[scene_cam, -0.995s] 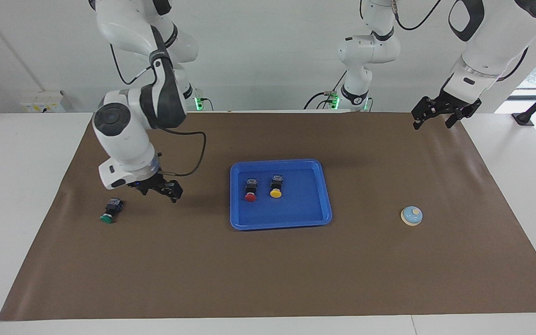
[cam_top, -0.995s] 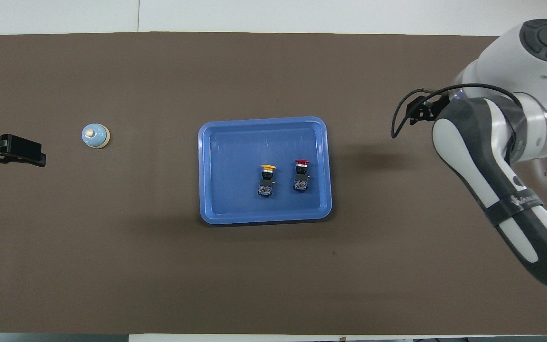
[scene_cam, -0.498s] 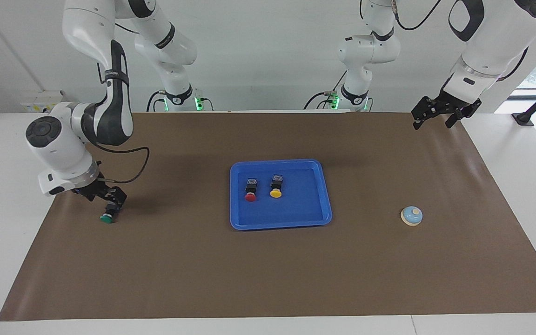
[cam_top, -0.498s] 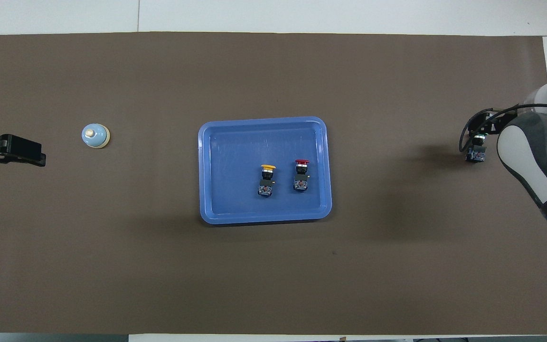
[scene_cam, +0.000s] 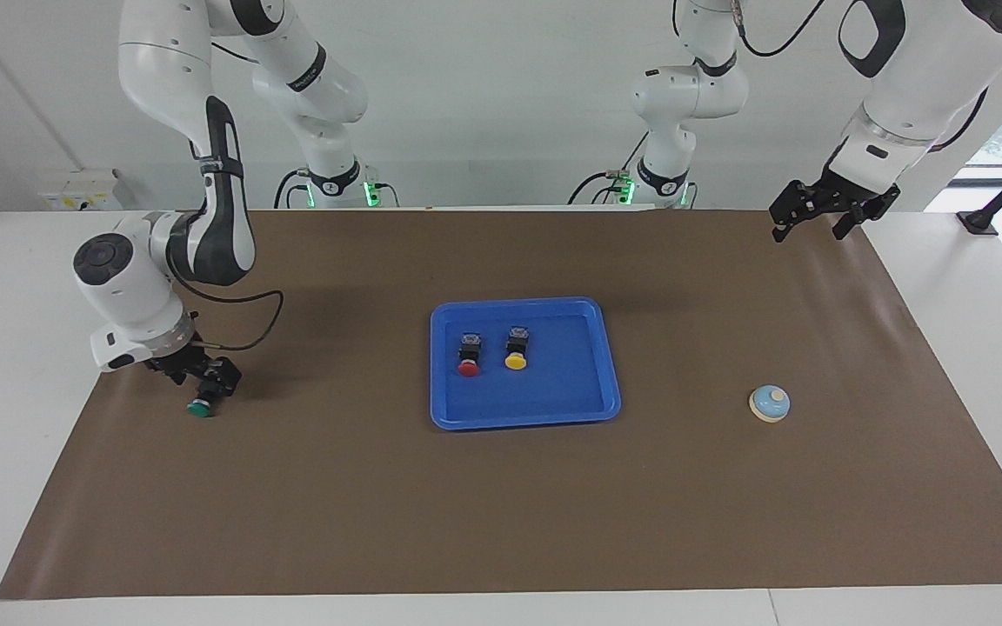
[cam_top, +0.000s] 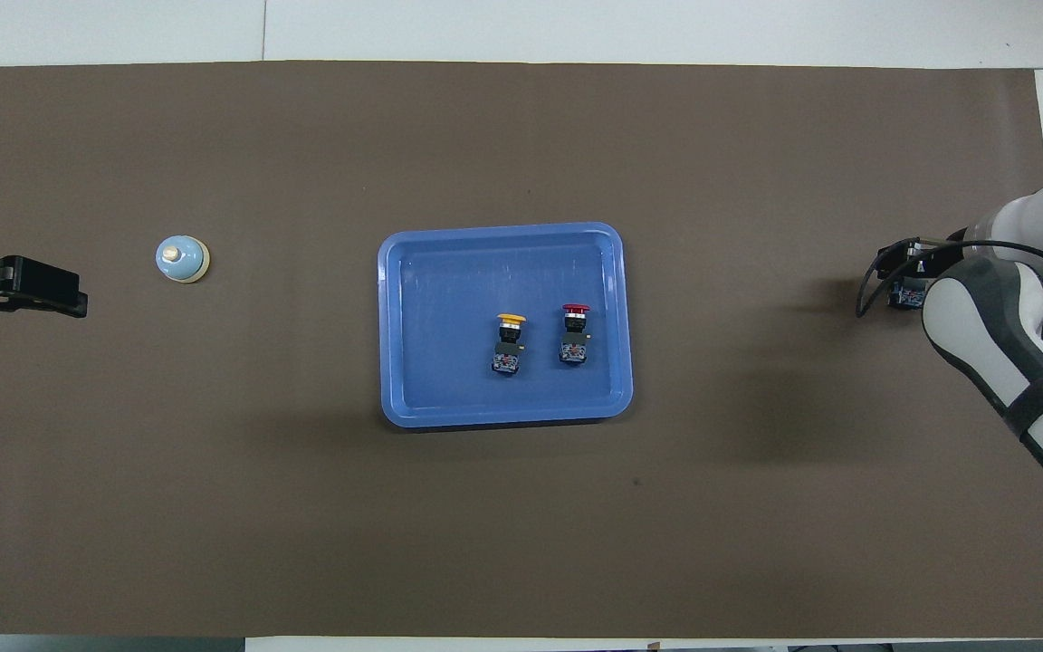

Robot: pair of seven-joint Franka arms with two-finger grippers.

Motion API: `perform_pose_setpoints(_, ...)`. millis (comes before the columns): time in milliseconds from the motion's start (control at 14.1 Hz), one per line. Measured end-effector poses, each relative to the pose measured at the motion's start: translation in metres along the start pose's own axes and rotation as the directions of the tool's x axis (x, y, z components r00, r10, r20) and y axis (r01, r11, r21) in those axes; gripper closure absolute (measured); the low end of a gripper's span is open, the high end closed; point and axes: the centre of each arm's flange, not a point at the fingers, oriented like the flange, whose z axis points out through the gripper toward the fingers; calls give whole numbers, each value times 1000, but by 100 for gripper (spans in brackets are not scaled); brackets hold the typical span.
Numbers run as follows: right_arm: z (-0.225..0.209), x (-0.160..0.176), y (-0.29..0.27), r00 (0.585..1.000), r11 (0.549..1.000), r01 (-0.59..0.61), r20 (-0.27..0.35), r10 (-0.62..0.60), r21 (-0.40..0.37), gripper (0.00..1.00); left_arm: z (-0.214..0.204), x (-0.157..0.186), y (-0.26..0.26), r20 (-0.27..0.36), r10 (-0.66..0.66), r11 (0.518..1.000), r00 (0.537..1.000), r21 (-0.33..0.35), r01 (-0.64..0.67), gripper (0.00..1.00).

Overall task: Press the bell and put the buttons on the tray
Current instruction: 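Withdraw the right gripper and grasp the green-capped button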

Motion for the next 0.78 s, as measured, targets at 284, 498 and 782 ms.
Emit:
perform_pose_setpoints(284,12,-7,-2,1000,1000,4,-8,-4,5,0,0,0,0,0,0,1000,1000,0,0,0)
perform_pose_setpoints(498,18,-10,-1,1000,1000,22,-11,-22,7,18,0,0,0,0,0,1000,1000,0,0,0)
perform_pose_setpoints(782,18,-11,-1,998,998,57,-10,-57,6,59,0,0,0,0,0,1000,1000,0,0,0)
